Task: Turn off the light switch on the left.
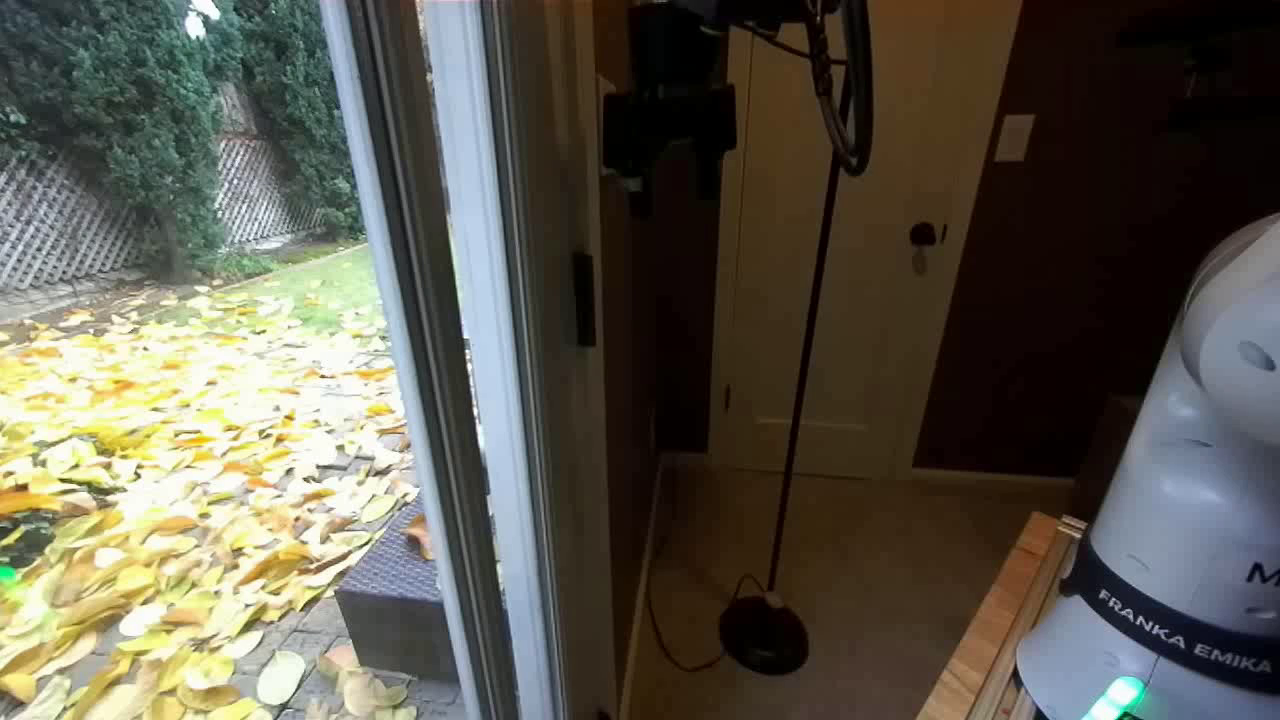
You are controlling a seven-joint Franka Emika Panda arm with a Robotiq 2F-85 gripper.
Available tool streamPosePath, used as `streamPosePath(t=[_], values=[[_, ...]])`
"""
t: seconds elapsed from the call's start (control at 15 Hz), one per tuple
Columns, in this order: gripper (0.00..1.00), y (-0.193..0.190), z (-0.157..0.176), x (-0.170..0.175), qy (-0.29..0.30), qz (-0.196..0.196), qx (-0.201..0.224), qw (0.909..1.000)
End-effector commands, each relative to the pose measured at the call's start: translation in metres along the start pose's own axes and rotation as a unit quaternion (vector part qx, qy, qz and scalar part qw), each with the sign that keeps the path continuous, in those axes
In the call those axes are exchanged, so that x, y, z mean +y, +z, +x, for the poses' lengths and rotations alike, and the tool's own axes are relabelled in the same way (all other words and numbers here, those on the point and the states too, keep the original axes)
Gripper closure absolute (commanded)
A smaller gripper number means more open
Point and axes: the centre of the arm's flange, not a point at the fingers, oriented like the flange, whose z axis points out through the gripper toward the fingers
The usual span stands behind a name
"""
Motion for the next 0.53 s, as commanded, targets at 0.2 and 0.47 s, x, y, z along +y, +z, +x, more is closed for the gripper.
streamPosePath(t=[0.2, 0.47], values=[[0.00, 0.0000, 0.0000, 0.0000, 0.000, 0.000, 0.000, 1.0000], [0.00, -0.0025, -0.0005, 0.0003, -0.001, 0.001, -0.001, 1.0000]])
